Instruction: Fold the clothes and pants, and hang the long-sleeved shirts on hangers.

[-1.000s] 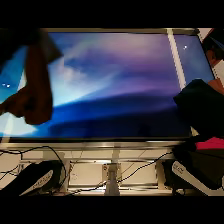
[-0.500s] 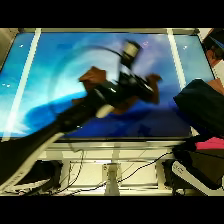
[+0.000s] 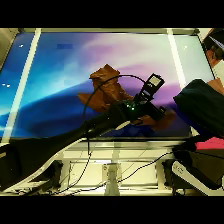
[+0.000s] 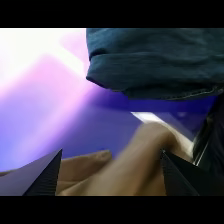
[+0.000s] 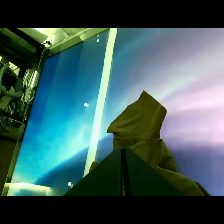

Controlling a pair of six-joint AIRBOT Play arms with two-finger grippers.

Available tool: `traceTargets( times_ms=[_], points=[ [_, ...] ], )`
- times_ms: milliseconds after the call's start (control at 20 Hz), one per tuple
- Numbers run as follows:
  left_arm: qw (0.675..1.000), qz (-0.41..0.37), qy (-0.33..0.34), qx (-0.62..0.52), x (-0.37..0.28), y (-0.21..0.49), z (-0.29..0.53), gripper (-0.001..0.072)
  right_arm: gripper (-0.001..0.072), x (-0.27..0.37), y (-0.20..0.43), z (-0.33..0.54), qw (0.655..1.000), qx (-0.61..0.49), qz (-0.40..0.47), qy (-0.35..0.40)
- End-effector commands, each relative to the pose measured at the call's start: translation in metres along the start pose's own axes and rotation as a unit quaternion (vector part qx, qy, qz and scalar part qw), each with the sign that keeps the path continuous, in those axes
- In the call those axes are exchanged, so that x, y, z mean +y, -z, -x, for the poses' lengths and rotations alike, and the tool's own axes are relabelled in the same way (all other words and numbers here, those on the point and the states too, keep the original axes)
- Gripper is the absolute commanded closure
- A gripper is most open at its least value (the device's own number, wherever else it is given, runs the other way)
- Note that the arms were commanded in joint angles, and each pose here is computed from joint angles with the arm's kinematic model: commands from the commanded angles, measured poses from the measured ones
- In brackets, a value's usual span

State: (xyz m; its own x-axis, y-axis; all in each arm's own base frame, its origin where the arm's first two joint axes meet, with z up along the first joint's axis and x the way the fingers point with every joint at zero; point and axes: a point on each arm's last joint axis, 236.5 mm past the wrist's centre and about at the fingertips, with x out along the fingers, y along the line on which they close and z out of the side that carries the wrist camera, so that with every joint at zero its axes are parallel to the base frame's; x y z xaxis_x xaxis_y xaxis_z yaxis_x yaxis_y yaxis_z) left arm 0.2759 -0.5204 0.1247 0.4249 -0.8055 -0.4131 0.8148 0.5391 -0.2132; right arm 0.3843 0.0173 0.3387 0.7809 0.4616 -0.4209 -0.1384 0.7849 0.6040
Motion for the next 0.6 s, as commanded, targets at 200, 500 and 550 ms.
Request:
traceTargets(
  times_ms=[200,500,550],
  points=[
    [0.996,0.033,-0.075,-0.022,0.085,-0.052,0.061,-0.0004,0.0688,0.0,0.0,0.0,1.0,0.0,0.0,0.0],
    [0.962,0.118,-0.243,0.045,0.258,-0.027,0.143,0.0,0.0688,0.0,-0.025,0.001,0.999,-0.054,0.0,0.0],
    [0.951,0.131,-0.274,0.064,0.287,-0.014,0.158,0.0,0.0688,0.0,-0.031,0.002,0.998,-0.066,0.0,0.0]
  ],
)
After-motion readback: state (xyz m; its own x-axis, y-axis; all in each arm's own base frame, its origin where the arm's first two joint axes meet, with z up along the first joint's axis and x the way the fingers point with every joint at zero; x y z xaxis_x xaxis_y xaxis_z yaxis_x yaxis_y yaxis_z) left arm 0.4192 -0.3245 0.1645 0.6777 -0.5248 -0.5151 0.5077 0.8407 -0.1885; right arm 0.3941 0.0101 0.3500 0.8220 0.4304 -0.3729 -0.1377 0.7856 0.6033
